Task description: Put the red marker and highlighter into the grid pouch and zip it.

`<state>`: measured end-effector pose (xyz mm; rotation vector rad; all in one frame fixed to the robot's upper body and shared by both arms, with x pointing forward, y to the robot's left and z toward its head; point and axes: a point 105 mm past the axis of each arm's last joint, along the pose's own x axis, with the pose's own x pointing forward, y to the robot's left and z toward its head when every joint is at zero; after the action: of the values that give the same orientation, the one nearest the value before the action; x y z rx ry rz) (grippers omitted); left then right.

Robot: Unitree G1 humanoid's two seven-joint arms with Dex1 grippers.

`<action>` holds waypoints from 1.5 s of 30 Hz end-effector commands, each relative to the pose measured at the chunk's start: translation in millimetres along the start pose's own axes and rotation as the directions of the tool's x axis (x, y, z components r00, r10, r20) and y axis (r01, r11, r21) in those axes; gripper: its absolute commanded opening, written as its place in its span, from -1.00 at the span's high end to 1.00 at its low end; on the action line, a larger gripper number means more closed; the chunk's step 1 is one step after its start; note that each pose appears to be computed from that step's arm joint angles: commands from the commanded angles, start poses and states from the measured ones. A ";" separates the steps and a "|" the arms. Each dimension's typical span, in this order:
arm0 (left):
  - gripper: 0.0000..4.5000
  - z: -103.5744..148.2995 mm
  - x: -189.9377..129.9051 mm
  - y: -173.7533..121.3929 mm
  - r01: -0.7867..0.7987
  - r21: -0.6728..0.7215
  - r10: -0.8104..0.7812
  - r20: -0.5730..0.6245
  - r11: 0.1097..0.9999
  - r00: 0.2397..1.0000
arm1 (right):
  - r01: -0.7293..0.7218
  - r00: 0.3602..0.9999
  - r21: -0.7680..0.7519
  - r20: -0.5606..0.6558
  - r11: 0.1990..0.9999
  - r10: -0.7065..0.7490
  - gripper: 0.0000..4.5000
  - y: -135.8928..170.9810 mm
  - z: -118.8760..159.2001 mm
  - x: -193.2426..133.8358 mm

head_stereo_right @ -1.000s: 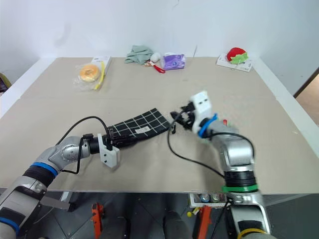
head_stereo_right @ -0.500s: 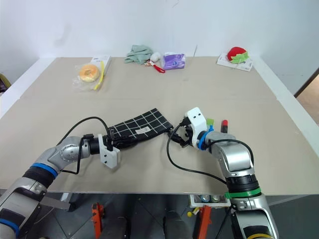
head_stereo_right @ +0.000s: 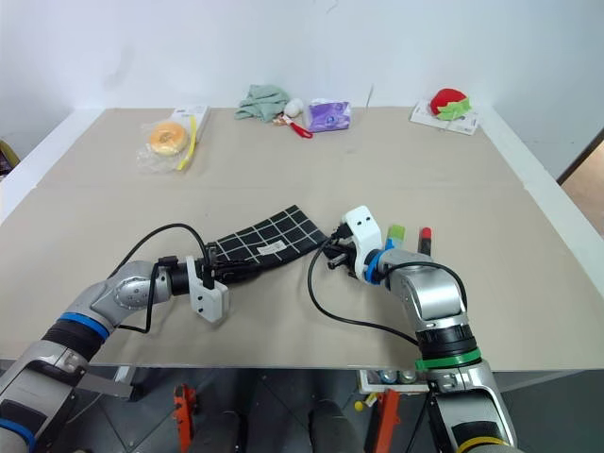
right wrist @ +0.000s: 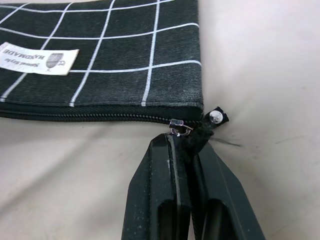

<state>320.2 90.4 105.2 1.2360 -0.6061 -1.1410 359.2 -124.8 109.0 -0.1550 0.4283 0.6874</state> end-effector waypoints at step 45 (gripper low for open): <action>1.00 7.8 8.3 -11.3 -0.018 -0.150 0.023 0.028 0.988 0.999 | -0.204 0.971 -0.211 0.078 0.956 0.225 0.96 71.8 27.2 0.1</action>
<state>319.0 77.8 110.1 1.0670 -0.5939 -1.1203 319.6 -59.8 105.0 -0.2993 0.3987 0.9501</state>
